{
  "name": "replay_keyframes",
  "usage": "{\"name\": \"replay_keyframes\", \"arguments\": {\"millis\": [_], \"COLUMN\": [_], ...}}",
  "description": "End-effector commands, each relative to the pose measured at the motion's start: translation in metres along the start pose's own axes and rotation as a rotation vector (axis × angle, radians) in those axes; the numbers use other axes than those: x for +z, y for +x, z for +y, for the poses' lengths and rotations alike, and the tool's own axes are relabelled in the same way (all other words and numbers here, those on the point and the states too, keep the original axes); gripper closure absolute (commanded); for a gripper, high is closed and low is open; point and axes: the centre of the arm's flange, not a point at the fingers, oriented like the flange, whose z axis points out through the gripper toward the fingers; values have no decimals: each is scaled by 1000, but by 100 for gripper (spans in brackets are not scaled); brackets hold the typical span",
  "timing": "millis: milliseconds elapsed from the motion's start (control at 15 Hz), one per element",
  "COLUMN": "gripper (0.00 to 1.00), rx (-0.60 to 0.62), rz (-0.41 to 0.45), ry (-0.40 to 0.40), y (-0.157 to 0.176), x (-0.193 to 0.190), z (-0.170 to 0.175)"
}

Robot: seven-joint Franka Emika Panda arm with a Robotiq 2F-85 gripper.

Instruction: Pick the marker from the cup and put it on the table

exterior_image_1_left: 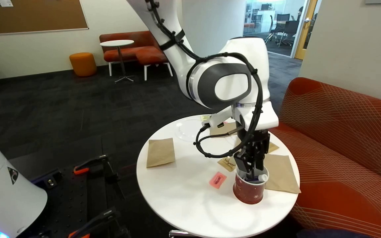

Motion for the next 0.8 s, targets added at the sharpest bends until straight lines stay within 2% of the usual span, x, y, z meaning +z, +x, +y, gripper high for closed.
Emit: {"name": "replay_keyframes", "arguments": {"millis": [0,467,600,733], "gripper": [49,51,77,92], "rx": [-4,-12,-13,-14], "rz": [-15,-5,-3,0], "ry": [-26,-31,-31,-32], "y": [6,5,5,4], "x": [5,14,15,16], "z": [-8,-14,-16,-18]}}
